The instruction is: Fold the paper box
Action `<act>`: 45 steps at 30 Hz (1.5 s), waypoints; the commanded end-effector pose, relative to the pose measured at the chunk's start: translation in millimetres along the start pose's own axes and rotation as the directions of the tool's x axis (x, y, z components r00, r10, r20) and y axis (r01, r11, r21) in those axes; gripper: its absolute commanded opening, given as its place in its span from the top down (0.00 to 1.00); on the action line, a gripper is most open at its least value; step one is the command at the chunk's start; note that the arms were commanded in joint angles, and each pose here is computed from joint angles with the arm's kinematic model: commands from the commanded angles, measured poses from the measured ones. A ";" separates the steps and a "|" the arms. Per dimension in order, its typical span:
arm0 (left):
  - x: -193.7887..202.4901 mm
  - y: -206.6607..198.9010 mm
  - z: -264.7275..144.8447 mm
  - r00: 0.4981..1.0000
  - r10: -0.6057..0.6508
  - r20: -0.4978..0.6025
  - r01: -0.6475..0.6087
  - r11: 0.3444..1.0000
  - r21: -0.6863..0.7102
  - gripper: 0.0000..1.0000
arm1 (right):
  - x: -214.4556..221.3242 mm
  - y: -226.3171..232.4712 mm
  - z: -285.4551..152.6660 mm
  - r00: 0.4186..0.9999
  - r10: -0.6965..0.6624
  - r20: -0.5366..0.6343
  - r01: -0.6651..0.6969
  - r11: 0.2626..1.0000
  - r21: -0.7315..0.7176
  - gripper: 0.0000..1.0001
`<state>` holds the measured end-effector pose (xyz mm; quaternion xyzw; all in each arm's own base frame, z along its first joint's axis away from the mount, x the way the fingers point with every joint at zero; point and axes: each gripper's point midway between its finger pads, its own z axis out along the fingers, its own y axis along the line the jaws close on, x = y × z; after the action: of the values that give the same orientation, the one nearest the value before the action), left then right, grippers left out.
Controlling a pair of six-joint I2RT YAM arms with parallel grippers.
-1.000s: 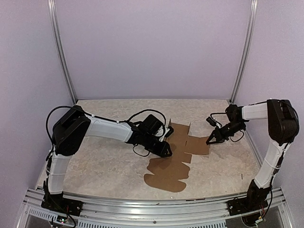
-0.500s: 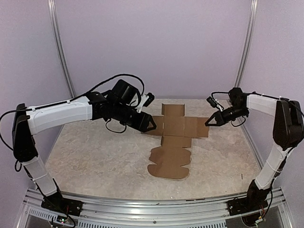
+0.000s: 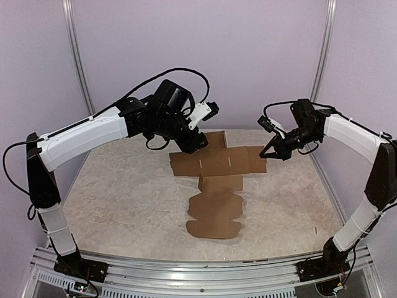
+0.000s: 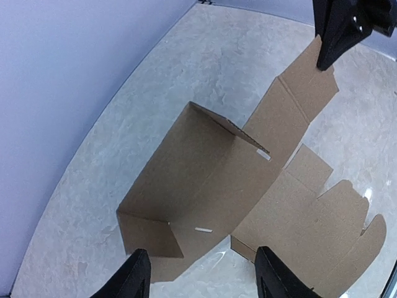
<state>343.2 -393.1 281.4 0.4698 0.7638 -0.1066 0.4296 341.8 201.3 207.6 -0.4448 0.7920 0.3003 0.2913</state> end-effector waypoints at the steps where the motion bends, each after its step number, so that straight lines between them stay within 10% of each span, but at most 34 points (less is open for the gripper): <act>1: 6.2 -8.9 11.7 0.977 0.190 -0.093 -0.191 0.982 0.003 0.44 | -10.1 24.4 -7.9 0.992 -0.123 -0.033 0.124 0.992 0.022 1.00; 12: 27.4 -25.9 17.2 0.964 0.213 -0.158 -0.198 0.974 0.107 0.55 | -17.1 50.6 -8.3 0.972 -0.234 -0.035 0.234 0.972 0.003 1.00; 18: 31.0 -41.2 16.0 0.971 0.187 -0.151 -0.158 0.970 0.186 0.99 | -23.8 50.3 -9.6 0.969 -0.247 -0.018 0.247 0.969 0.012 1.00; 27: 23.2 -33.7 8.4 0.983 0.132 -0.131 -0.108 0.979 0.173 1.00 | -27.4 55.0 -13.0 0.959 -0.283 -0.002 0.283 0.959 0.001 1.00; 34: 7.9 7.6 -24.1 0.984 0.149 -0.096 -0.152 0.988 -0.024 0.48 | -30.7 69.5 -21.6 0.943 -0.333 0.009 0.333 0.942 -0.045 1.00; 45: -5.4 11.0 -30.5 0.976 0.216 -0.027 -0.216 0.976 -0.002 0.41 | -35.1 78.6 -23.1 0.933 -0.360 0.018 0.360 0.931 -0.057 1.00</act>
<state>336.5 -366.4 321.1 0.5220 0.7220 -0.0496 0.4514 294.1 232.6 253.1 -0.5800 0.7005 0.2588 0.3255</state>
